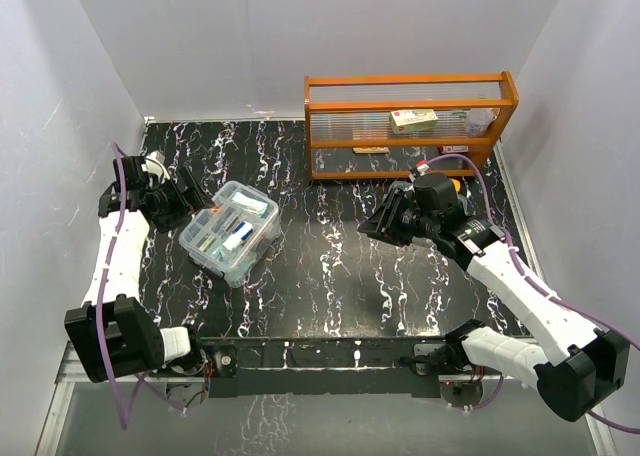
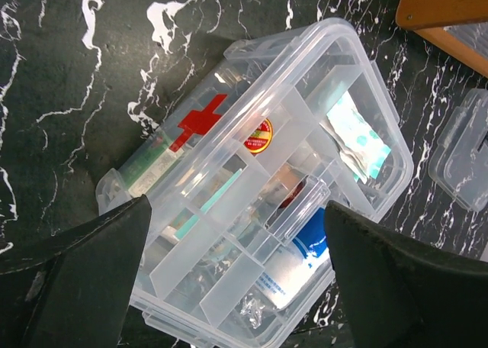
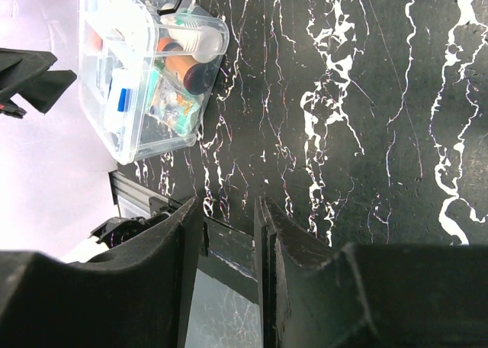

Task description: Organize the medicine kit

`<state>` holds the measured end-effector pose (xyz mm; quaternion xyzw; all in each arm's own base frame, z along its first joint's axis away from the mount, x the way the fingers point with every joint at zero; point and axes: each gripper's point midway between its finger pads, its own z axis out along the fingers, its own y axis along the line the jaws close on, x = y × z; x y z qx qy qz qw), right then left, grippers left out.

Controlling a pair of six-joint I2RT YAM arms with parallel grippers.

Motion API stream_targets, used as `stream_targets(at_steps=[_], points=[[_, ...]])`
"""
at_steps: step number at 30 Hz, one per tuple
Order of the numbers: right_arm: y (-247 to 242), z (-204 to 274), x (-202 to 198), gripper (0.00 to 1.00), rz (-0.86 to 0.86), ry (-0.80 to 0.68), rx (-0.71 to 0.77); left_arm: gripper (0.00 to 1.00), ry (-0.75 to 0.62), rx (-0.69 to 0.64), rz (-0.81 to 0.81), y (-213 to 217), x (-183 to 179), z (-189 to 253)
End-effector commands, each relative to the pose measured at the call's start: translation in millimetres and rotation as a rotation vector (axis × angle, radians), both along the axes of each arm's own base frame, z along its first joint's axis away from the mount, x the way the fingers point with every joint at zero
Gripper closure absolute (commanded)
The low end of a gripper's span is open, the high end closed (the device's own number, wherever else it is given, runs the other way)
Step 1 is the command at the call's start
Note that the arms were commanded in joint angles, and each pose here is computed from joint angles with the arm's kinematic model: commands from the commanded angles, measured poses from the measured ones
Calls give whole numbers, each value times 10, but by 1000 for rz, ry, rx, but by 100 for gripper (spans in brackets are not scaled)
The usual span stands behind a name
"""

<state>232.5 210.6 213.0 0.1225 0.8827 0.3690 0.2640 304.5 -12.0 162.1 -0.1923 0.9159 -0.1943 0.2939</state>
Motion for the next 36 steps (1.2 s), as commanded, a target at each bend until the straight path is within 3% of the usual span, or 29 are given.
stream_targets(at_steps=[1,10,17,31,36], points=[[38,143,56,68,1,-65,35,4,-55,35,-11,53,111,180],[34,123,61,68,-2,-64,32,4,3,-10,-39,-22,65,-66],[-2,58,118,68,-20,-72,0,10,-17,-143,-99,-280,-51,-48],[-741,-354,804,67,-218,-167,-494,29,-19,-289,-181,-655,-444,-34],[-1102,-448,1158,64,-316,-166,-576,35,-11,-317,-193,-720,-532,-54]])
